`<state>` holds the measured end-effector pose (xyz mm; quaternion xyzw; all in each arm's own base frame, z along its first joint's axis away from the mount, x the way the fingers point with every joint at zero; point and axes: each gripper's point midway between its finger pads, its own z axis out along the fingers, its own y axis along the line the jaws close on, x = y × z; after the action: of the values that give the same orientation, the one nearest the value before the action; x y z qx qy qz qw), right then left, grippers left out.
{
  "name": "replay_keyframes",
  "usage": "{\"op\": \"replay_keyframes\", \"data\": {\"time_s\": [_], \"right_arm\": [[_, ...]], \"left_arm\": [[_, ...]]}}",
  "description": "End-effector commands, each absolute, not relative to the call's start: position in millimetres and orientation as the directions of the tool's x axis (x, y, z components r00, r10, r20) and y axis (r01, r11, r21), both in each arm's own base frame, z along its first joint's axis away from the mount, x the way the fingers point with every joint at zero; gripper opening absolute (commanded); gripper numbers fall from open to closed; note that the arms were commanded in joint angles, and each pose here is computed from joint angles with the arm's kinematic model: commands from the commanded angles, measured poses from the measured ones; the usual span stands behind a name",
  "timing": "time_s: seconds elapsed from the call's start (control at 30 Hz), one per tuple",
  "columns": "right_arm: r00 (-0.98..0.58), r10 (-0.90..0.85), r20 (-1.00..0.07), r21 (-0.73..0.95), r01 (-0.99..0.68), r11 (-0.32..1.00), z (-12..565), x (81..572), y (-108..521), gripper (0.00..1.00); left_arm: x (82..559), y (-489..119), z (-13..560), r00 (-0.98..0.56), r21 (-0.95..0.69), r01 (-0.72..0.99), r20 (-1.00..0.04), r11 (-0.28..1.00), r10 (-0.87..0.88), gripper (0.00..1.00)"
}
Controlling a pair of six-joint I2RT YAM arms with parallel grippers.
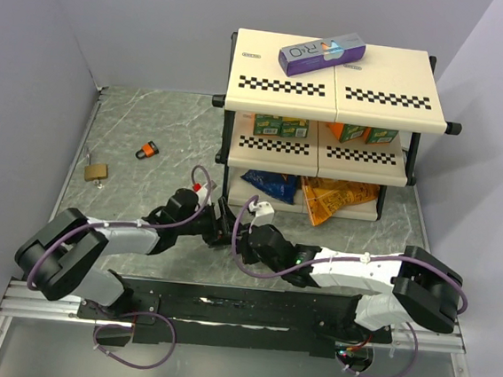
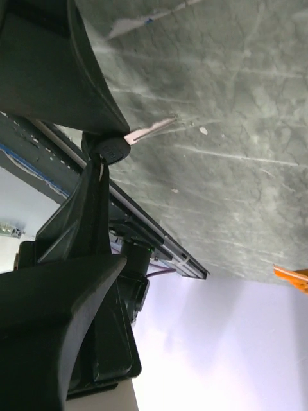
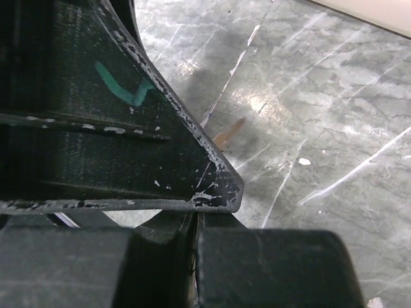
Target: Unlock with the key
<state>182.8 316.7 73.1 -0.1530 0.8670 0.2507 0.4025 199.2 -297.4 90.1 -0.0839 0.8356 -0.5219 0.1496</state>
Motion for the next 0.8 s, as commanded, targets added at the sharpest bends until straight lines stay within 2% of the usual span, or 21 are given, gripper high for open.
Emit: {"op": "replay_keyframes", "data": {"time_s": [0.0, 0.17, 0.37, 0.5, 0.63, 0.67, 0.77], "right_arm": [[-0.600, -0.017, -0.799, 0.329, -0.462, 0.823, 86.6, 188.9, 316.8, 0.00], [-0.599, -0.018, -0.801, 0.329, -0.465, 0.822, 85.9, 188.4, 316.0, 0.00], [-0.590, -0.015, -0.807, 0.335, -0.478, 0.812, 89.7, 187.5, 317.1, 0.00], [-0.589, -0.018, -0.808, 0.338, -0.488, 0.805, 90.4, 186.2, 318.2, 0.00], [-0.587, -0.023, -0.809, 0.339, -0.499, 0.797, 90.7, 184.8, 319.0, 0.00], [-0.587, -0.024, -0.809, 0.339, -0.500, 0.797, 90.7, 185.1, 318.9, 0.00], [-0.586, -0.032, -0.810, 0.340, -0.513, 0.788, 90.4, 182.7, 320.2, 0.00]], "left_arm": [[195.2, -309.2, 105.9, -0.948, -0.927, 0.046, -0.158, 0.372, -0.277, 0.68], [198.7, -308.9, 104.2, -0.942, -0.920, 0.041, -0.166, 0.389, -0.293, 0.65], [200.2, -311.3, 97.1, -0.944, -0.920, 0.026, -0.151, 0.390, -0.294, 0.56], [199.7, -313.3, 91.2, -0.946, -0.921, 0.015, -0.139, 0.390, -0.292, 0.42], [200.3, -315.5, 87.1, -0.947, -0.917, 0.015, -0.141, 0.398, -0.288, 0.35], [201.2, -315.6, 87.4, -0.946, -0.917, 0.017, -0.144, 0.398, -0.290, 0.29], [202.7, -315.4, 86.1, -0.943, -0.913, 0.018, -0.152, 0.409, -0.297, 0.19]]}}
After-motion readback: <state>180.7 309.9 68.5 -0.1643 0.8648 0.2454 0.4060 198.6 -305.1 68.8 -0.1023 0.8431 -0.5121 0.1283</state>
